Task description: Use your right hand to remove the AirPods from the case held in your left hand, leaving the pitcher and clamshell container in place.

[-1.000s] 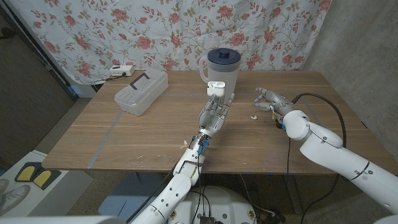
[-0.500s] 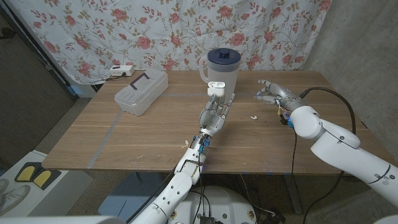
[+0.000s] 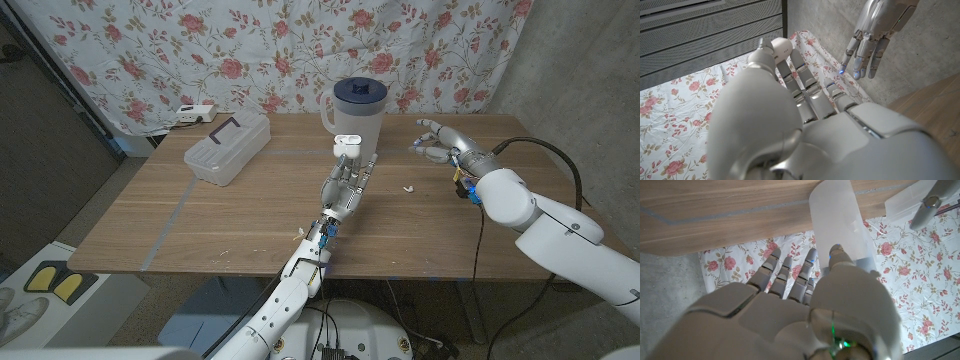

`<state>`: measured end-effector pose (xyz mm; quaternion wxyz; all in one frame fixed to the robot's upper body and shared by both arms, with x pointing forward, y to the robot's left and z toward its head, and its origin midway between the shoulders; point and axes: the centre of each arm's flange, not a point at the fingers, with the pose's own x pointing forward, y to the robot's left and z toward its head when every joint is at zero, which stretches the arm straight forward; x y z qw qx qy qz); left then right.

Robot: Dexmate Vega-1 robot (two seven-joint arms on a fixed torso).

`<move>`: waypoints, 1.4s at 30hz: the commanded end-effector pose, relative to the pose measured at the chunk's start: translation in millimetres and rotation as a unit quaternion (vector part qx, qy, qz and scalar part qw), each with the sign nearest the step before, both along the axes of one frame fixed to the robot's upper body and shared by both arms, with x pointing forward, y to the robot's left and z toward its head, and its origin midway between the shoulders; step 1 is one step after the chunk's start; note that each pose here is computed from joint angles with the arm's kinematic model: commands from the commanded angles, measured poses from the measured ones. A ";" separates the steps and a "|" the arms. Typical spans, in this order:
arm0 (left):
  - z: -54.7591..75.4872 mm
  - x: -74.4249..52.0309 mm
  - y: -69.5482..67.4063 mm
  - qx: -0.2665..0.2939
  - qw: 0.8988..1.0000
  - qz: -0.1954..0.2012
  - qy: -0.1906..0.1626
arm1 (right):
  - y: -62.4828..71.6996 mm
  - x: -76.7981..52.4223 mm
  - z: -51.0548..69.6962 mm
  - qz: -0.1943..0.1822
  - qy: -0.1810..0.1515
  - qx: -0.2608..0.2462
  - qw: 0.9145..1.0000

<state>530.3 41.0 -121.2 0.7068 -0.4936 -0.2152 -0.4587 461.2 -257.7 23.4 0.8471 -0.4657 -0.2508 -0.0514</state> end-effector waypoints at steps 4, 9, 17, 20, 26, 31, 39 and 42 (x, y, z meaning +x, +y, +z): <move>-4.6 5.6 -1.9 0.002 1.000 0.010 0.024 | 3.0 -24.6 8.7 0.020 -0.026 0.007 0.999; -6.1 8.2 -1.0 0.007 1.000 0.006 0.015 | 6.2 -30.9 9.0 0.026 -0.036 0.003 0.999; -7.5 8.7 -2.9 0.009 1.000 0.004 0.019 | 12.1 -42.1 10.8 0.036 -0.046 -0.001 0.998; -8.9 9.9 -3.4 0.011 1.000 0.005 0.021 | 12.7 -45.2 11.7 0.039 -0.050 0.001 0.998; -10.7 8.3 -3.3 0.014 1.000 0.005 0.019 | 16.9 -54.2 13.5 0.049 -0.058 -0.002 0.997; -10.9 7.1 -3.4 0.015 1.000 0.004 0.019 | 24.3 -61.8 13.5 0.058 -0.062 -0.009 0.996; -10.1 8.2 -3.7 0.019 1.000 0.005 0.015 | 35.7 -74.5 15.4 0.078 -0.071 -0.019 0.994; -12.1 11.6 -4.6 0.020 1.000 0.007 0.017 | 38.8 -78.1 16.4 0.089 -0.064 -0.019 0.994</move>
